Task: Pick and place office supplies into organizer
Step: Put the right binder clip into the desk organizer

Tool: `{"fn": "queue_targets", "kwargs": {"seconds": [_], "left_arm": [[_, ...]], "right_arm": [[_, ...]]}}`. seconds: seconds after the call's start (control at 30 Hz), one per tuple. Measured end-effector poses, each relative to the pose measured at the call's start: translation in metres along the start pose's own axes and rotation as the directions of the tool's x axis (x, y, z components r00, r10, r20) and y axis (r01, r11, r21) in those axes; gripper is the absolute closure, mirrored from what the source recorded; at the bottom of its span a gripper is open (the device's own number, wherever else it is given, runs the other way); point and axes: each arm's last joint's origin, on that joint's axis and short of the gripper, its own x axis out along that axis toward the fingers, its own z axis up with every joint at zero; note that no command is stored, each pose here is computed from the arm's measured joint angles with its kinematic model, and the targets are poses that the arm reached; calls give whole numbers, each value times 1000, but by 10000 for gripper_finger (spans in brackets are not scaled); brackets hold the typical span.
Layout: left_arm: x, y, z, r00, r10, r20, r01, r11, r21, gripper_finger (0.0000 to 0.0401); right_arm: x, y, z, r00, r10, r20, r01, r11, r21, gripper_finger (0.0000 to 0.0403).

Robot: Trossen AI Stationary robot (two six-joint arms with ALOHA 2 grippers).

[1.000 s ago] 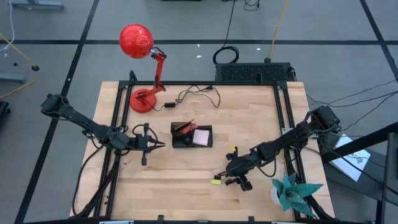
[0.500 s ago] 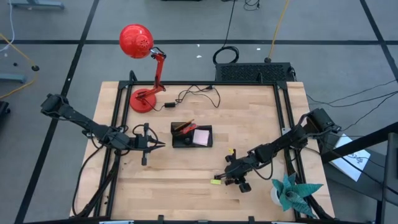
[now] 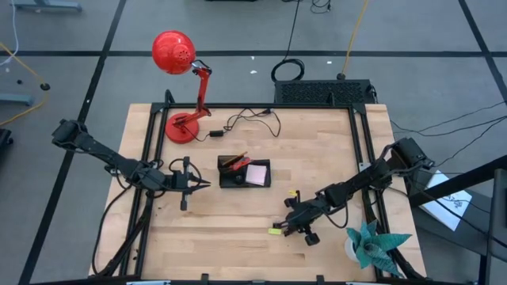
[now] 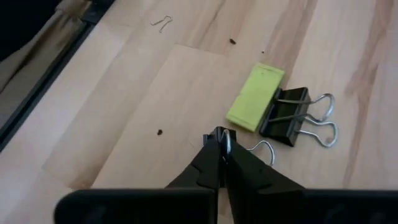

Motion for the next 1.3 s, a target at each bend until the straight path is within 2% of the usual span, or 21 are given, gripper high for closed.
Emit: {"fn": "queue_targets", "kwargs": {"seconds": [0.17,0.23,0.37,0.5,0.73,0.83,1.07,1.3], "left_arm": [[0,0,-1,1000,0,-5,0,1000,2,364],[0,0,-1,1000,0,-5,0,1000,3,364],[0,0,-1,1000,0,-11,0,1000,5,364],[0,0,-1,1000,-1,-13,1,1000,6,364],[0,0,-1,1000,7,-14,-7,1000,7,364],[0,0,-1,1000,8,-14,-8,1000,14,364],[0,0,-2,1000,8,-16,-8,999,32,364],[0,0,-2,1000,8,-18,-7,998,58,364]], "right_arm": [[-10,2,4,1000,-3,15,4,1000,-29,402],[-18,4,11,998,-6,58,9,999,-45,402],[-36,6,24,984,-82,158,98,990,-99,403],[-57,5,41,932,-190,309,240,962,-132,403],[-74,-18,61,833,-253,492,364,921,-142,403],[-72,-36,67,807,-304,507,412,904,-112,403],[-51,-76,82,792,-394,466,473,879,-60,403],[-10,-101,90,817,-424,390,489,868,-82,403]]}}
